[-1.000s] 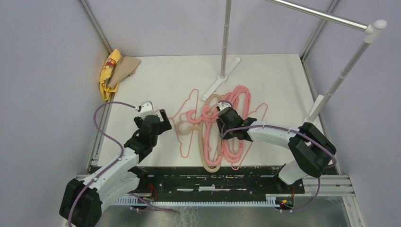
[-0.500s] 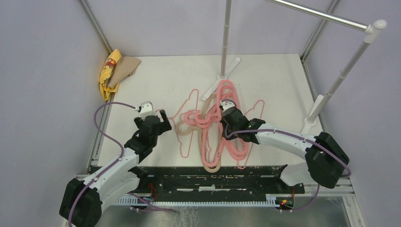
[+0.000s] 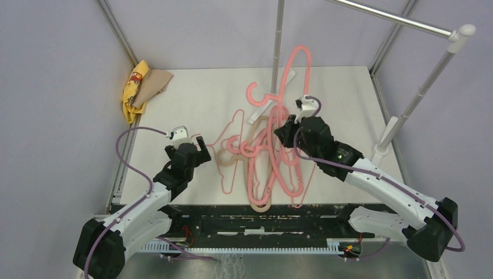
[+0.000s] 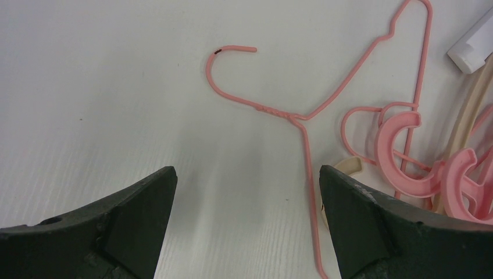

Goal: Organize the hangers

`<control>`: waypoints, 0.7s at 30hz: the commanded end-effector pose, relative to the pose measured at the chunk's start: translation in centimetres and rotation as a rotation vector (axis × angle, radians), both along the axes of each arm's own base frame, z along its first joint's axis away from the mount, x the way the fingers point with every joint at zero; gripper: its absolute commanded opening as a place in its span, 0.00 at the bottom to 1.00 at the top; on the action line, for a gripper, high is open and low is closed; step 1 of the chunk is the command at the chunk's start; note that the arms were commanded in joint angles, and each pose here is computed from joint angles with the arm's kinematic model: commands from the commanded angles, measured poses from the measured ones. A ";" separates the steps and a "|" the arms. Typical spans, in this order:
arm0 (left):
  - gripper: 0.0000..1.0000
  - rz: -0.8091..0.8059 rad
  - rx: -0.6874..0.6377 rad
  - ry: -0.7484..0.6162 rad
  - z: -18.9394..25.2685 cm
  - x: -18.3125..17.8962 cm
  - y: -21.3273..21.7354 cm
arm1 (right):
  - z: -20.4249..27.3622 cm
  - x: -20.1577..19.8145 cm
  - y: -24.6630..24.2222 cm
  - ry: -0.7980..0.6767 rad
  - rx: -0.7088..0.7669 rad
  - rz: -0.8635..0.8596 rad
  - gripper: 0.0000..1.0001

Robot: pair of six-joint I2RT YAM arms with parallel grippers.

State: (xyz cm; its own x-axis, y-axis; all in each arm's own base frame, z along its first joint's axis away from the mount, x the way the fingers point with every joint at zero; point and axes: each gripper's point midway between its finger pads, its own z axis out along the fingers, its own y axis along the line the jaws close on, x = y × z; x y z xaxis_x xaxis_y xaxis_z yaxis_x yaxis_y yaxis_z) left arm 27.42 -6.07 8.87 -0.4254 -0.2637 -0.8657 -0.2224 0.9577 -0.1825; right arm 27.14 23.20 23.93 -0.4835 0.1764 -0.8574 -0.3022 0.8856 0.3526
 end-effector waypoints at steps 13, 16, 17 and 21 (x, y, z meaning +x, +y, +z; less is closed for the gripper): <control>0.99 0.047 -0.040 -0.091 2.6 0.7 0.3 | 21.6 10.3 -0.7 -0.371 0.519 -0.060 0.01; 0.99 0.049 -0.034 -0.084 2.3 0.7 0.3 | 22.5 10.6 -0.6 -0.388 0.530 -0.047 0.01; 0.99 0.068 -0.021 -0.087 2.3 0.8 0.7 | 22.6 10.8 -0.6 -0.395 0.533 -0.050 0.01; 0.99 0.074 -0.008 -0.081 2.0 0.9 0.9 | 23.5 11.9 -1.3 -0.421 0.561 -0.079 0.01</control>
